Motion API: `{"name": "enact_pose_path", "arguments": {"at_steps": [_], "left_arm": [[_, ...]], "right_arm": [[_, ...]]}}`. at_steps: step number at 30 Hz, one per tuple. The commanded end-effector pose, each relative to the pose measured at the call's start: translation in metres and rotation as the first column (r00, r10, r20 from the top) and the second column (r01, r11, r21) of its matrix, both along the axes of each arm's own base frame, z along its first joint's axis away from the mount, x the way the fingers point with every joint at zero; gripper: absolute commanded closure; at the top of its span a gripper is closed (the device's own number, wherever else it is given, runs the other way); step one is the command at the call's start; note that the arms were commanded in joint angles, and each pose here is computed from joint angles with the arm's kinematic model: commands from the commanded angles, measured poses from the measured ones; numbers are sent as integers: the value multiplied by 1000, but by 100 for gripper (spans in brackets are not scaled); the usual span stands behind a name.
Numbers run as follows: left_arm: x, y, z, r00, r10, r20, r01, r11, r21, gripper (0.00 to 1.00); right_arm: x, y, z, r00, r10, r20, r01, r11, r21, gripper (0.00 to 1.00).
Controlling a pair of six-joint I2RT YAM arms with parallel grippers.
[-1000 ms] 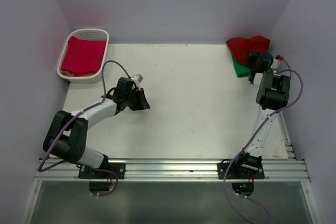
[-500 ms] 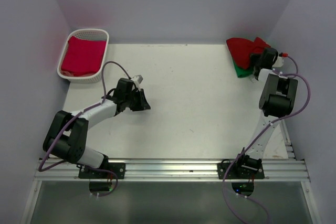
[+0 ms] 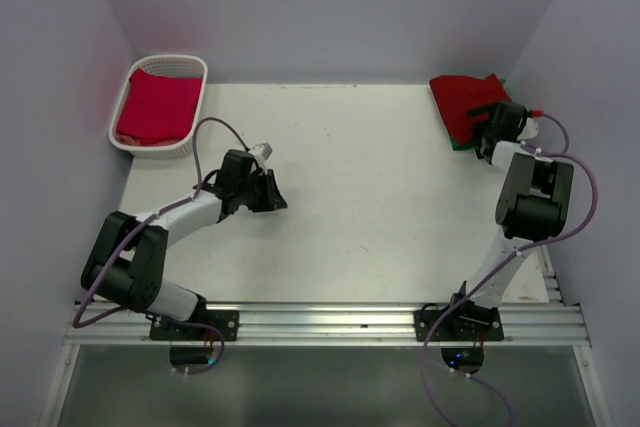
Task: Fold and stack the t-shirts
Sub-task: Neatly place the folded tshirt to the corner
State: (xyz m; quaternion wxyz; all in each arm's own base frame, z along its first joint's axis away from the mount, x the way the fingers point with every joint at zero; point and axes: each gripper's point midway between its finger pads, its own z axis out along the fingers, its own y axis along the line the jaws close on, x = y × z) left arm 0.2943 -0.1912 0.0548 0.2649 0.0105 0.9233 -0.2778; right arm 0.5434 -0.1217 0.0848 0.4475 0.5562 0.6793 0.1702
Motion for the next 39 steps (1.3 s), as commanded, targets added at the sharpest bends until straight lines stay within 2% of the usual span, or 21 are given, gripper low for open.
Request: {"name": "enact_pose_path", "arguments": {"at_steps": [1,6,8,9,10,11,12,14,15,17,18,20,21,23,26,28,31,32,34,37,39], "left_arm": [[3,-6,13,999,-10,54,12,999,-43,78],[2,-8,11,999,-14,50,17,999,-52,78],[2,-8,10,999,-13,51,16,999,-51,78],[2,-8,10,999,-12,48,15,999,-51,78],[1,-9,9,999,-16,46,19,998,-54,78],[1,-9,9,999,-18,43,20,998,-57,79],[0,-9,8,999,-19,41,21,998,-57,80],[-1,-8,9,999,-16,45,18,998,-55,81],[-2,-7,8,999,-13,42,16,999,-50,81],[-2,-5,10,999,-7,53,9,999,-45,81],[-4,-3,9,999,-6,48,8,999,-39,81],[-4,-1,9,999,-1,53,2,1000,-29,82],[-5,-1,8,999,-1,50,2,1000,-28,82],[-6,0,8,999,1,48,0,1000,-25,82],[-7,1,8,999,3,46,-2,1000,-24,83],[-6,1,10,999,7,52,-6,1000,-24,83],[-4,1,12,998,5,55,-4,1000,-18,84],[-3,1,14,998,5,62,-4,1000,-21,84],[4,0,24,996,10,94,-7,1000,-27,84],[13,1,47,985,31,168,-25,999,-40,85],[16,2,60,976,43,213,-33,998,-51,85]], "right_arm": [[-22,14,46,994,52,91,-45,996,-78,1],[-44,31,67,983,68,171,-52,994,-94,1],[-40,37,71,974,92,208,-72,992,-101,8],[-34,39,71,970,106,219,-87,992,-97,41],[-22,47,78,955,155,252,-140,987,-75,92],[-12,48,63,956,151,252,-152,988,-15,100],[-2,52,59,949,170,265,-179,984,7,100],[25,59,88,891,211,402,-235,972,11,100],[34,58,62,899,198,390,-236,970,52,100],[54,53,74,858,178,482,-229,972,47,100],[61,50,49,870,157,467,-218,972,81,100],[81,44,42,834,130,536,-229,966,123,100],[81,43,39,841,122,527,-226,965,136,100],[84,39,-16,914,84,398,-183,958,219,100],[69,35,-57,967,80,241,-127,974,190,100],[59,34,-68,977,75,198,-109,980,165,100],[53,43,-50,956,123,267,-174,969,178,100],[58,44,-14,912,141,386,-210,967,143,100],[45,54,12,856,175,486,-262,958,118,100],[11,80,93,648,253,718,-378,926,16,100],[-14,100,122,562,312,766,-451,892,-32,100]]}}
